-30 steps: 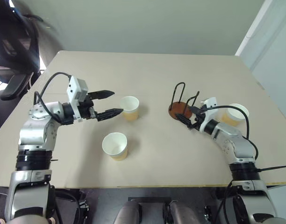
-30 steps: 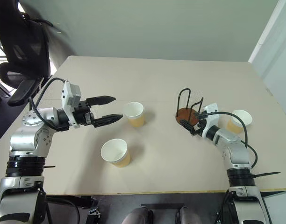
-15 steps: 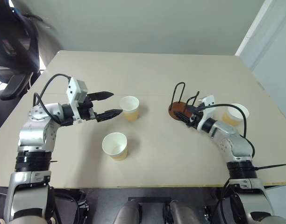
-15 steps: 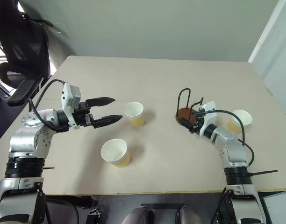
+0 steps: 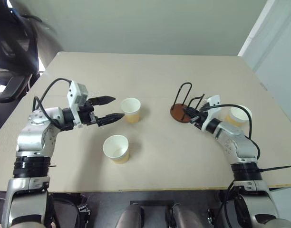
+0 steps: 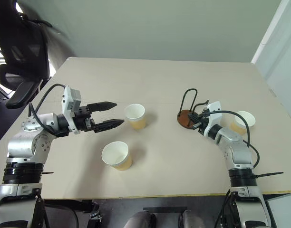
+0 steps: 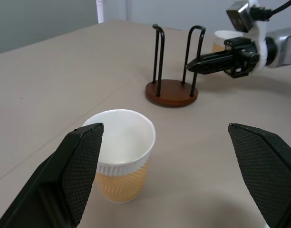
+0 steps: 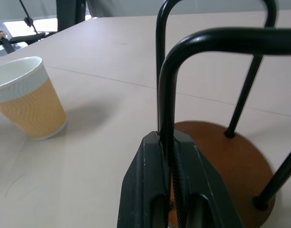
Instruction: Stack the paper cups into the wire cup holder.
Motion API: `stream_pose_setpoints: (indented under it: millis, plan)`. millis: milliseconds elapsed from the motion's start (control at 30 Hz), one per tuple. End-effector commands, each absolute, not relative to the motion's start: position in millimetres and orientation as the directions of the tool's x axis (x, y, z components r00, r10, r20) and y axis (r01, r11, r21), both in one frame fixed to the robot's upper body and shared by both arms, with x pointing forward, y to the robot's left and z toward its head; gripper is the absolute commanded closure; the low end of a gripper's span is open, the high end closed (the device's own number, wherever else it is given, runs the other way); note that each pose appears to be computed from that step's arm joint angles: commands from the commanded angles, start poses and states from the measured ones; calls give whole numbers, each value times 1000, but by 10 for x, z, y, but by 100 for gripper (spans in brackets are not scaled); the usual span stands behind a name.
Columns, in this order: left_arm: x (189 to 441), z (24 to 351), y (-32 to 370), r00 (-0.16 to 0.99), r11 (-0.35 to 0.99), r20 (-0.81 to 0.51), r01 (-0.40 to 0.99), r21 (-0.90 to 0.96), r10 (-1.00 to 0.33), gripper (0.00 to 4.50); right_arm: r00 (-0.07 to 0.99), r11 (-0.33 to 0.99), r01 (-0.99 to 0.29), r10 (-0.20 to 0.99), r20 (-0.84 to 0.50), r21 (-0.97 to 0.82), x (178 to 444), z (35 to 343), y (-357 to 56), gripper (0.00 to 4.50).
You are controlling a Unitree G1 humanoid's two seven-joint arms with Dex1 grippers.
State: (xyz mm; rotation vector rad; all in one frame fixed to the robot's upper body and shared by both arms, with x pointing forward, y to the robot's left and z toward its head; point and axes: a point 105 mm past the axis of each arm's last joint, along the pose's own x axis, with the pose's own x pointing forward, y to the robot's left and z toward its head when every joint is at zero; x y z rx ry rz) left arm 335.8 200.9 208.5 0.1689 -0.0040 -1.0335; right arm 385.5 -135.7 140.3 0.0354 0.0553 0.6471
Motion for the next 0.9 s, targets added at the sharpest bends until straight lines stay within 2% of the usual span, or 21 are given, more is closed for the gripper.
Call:
stream_pose_setpoints:
  millis: [33, 200, 400, 900]
  plan:
    - [3294, 2233, 2037, 505, 492, -48, 854, 168, -862, 0, 782, 783, -621, 622, -28, 42, 3863, 1466, -1361, 448]
    - [3287, 2224, 2041, 496, 483, -58, 861, 159, -866, 0, 705, 705, -709, 709, -18, 16, 3825, 1562, -1269, 448]
    - [3283, 2218, 2047, 485, 470, -73, 868, 161, -871, 0, 563, 561, -826, 826, -32, -49, 3707, 1703, -1118, 448]
    - [3276, 2239, 2119, 491, 472, -98, 865, 170, -865, 0, 313, 288, -945, 933, -176, -152, 3325, 1601, -1037, 448]
